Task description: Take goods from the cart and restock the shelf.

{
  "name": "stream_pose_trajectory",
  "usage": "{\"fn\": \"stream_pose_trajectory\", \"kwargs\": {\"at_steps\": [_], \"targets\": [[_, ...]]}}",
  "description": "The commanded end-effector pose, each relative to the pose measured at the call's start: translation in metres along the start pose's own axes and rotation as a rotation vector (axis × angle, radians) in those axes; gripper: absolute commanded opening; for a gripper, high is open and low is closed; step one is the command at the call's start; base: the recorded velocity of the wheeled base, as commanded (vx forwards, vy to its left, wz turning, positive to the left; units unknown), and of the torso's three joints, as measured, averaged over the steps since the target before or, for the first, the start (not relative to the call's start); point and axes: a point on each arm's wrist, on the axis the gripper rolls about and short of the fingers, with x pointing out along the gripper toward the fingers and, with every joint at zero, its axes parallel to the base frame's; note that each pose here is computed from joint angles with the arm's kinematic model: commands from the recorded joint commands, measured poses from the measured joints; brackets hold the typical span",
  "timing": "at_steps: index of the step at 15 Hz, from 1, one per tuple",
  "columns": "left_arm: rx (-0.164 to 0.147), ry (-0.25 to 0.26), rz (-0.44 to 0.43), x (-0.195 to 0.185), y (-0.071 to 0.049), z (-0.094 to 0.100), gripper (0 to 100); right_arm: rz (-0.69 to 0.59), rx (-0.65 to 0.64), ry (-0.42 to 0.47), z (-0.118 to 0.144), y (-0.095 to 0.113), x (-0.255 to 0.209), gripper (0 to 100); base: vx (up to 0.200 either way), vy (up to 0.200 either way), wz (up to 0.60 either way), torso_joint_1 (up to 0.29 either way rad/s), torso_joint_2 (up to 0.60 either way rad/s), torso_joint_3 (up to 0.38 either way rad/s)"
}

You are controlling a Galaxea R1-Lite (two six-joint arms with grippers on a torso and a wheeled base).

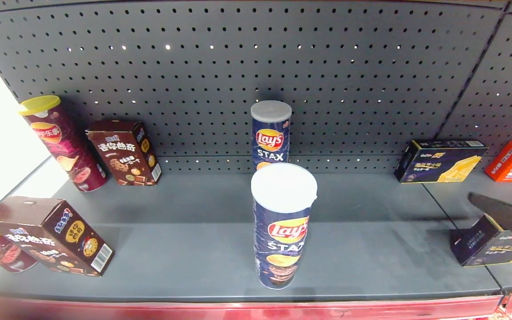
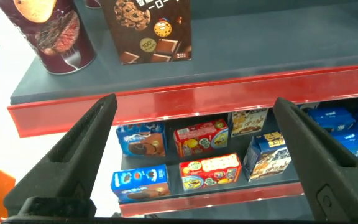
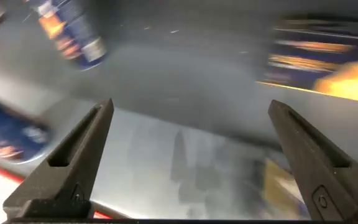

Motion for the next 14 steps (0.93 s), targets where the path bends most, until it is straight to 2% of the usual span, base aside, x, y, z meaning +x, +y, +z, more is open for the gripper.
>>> {"fn": "stream_pose_trajectory", "kwargs": {"at_steps": [1, 4, 6, 8, 11, 12, 14], "targets": [[0.001, 0.001, 0.000, 0.000, 0.000, 0.000, 100, -0.147, -0.015, -0.114, -0.043, -0.006, -0.067, 100, 0.000, 0.000, 0.00, 0.000, 0.00, 0.000], [0.004, 0.003, 0.000, 0.000, 0.000, 0.000, 100, -0.174, -0.047, -0.137, -0.093, -0.003, -0.096, 100, 0.000, 0.000, 0.00, 0.000, 0.00, 0.000], [0.005, 0.003, 0.000, 0.000, 0.000, 0.000, 100, -0.178, -0.047, -0.156, -0.108, -0.002, -0.105, 100, 0.000, 0.000, 0.00, 0.000, 0.00, 0.000], [0.007, 0.003, 0.003, 0.000, 0.000, 0.000, 100, -0.169, -0.048, -0.165, -0.146, 0.000, -0.116, 100, 0.000, 0.000, 0.00, 0.000, 0.00, 0.000], [0.008, 0.003, 0.003, 0.000, 0.000, 0.000, 100, -0.169, -0.048, -0.117, -0.154, 0.000, -0.116, 100, 0.000, 0.000, 0.00, 0.000, 0.00, 0.000], [0.010, 0.003, 0.003, 0.000, 0.000, 0.000, 100, -0.177, -0.080, -0.030, -0.162, -0.001, -0.116, 100, 0.000, 0.000, 0.00, 0.000, 0.00, 0.000], [0.010, 0.003, 0.005, 0.000, 0.000, 0.000, 100, -0.178, -0.091, -0.039, -0.161, -0.001, -0.116, 100, 0.000, 0.000, 0.00, 0.000, 0.00, 0.000]]}}
